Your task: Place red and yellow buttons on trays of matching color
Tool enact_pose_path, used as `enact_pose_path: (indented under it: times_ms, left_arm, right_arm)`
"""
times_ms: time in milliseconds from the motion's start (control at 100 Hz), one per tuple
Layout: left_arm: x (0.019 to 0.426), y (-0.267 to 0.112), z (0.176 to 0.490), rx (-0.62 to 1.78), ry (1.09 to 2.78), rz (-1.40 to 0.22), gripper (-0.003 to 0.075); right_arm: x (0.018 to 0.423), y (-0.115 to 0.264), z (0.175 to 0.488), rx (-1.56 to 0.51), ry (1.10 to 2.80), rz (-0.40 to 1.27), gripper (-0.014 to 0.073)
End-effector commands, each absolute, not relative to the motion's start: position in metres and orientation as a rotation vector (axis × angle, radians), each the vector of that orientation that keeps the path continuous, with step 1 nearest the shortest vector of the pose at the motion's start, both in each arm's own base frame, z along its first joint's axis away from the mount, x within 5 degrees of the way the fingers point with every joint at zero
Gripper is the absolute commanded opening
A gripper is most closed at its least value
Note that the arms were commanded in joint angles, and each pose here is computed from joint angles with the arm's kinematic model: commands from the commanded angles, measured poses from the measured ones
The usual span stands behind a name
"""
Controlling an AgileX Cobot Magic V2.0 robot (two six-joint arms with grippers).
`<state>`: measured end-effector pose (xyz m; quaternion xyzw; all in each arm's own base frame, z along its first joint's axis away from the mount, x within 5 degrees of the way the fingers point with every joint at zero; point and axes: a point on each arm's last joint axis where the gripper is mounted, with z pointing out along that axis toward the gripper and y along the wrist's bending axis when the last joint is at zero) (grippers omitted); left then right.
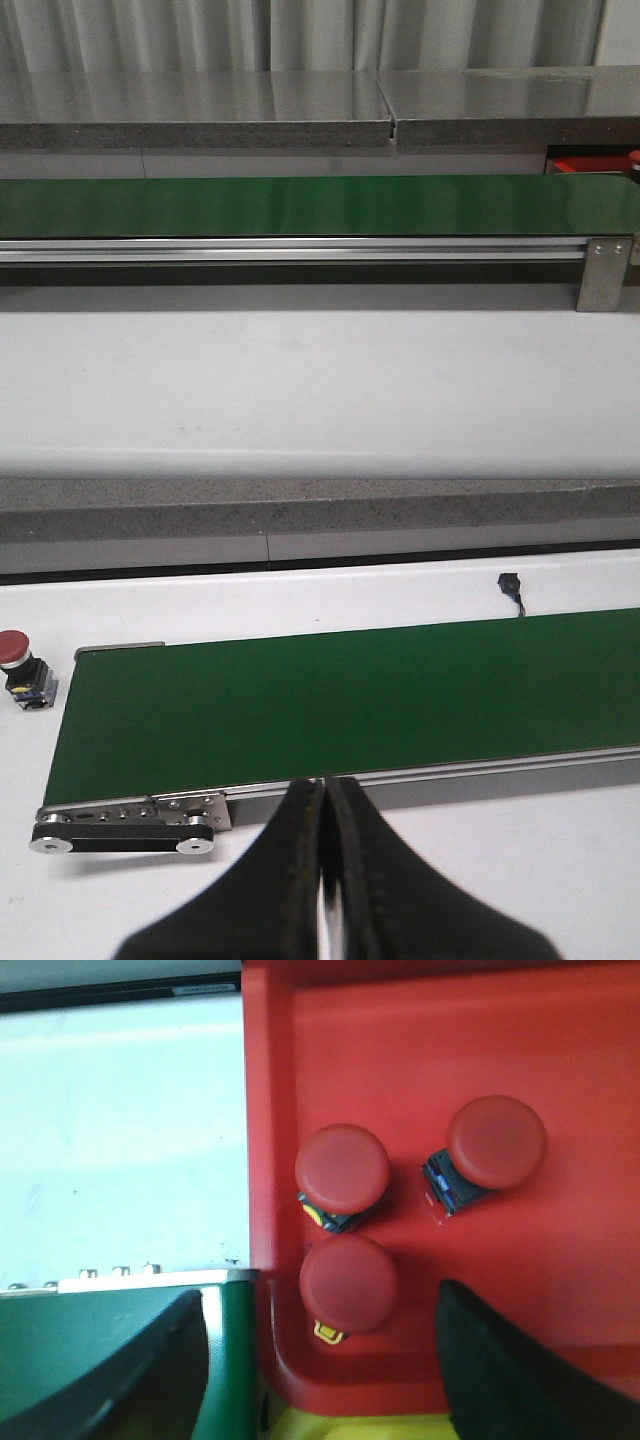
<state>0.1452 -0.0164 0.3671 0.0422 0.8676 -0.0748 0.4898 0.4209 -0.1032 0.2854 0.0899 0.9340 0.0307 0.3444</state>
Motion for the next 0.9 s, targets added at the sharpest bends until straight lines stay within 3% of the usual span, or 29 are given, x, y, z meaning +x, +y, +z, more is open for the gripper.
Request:
enact_pose_path:
  times_ms: [0, 240, 430, 570, 690, 890]
  left_arm:
    - [0.148, -0.017, 0.380, 0.086, 2.019, -0.192, -0.0020]
    - [0.148, -0.017, 0.380, 0.086, 2.019, -0.192, -0.0020]
    - [0.148, -0.017, 0.380, 0.086, 2.019, -0.192, -0.0020]
    - [0.148, -0.017, 0.380, 0.086, 2.019, -0.192, -0.0020]
    - [0.148, -0.017, 0.380, 0.086, 2.019, -0.192, -0.0020]
    - [0.148, -0.017, 0.380, 0.086, 2.019, -0.192, -0.0020]
  right_arm:
    - [0.404, -0.094, 0.333, 0.173, 2.280, 0.029, 0.0491]
    - [0.373, -0.067, 0.354, 0.090, 2.249, 0.031, 0.0463]
    - [0.346, -0.048, 0.360, 0.032, 2.246, 0.032, 0.0178]
    - [0.322, -0.035, 0.364, 0.003, 2.227, 0.041, 0.0020]
    - [0.299, -0.028, 0.369, -0.012, 2.205, 0.043, -0.0055]
    - [0.262, -0.021, 0.377, -0.023, 2.165, 0.039, -0.0106]
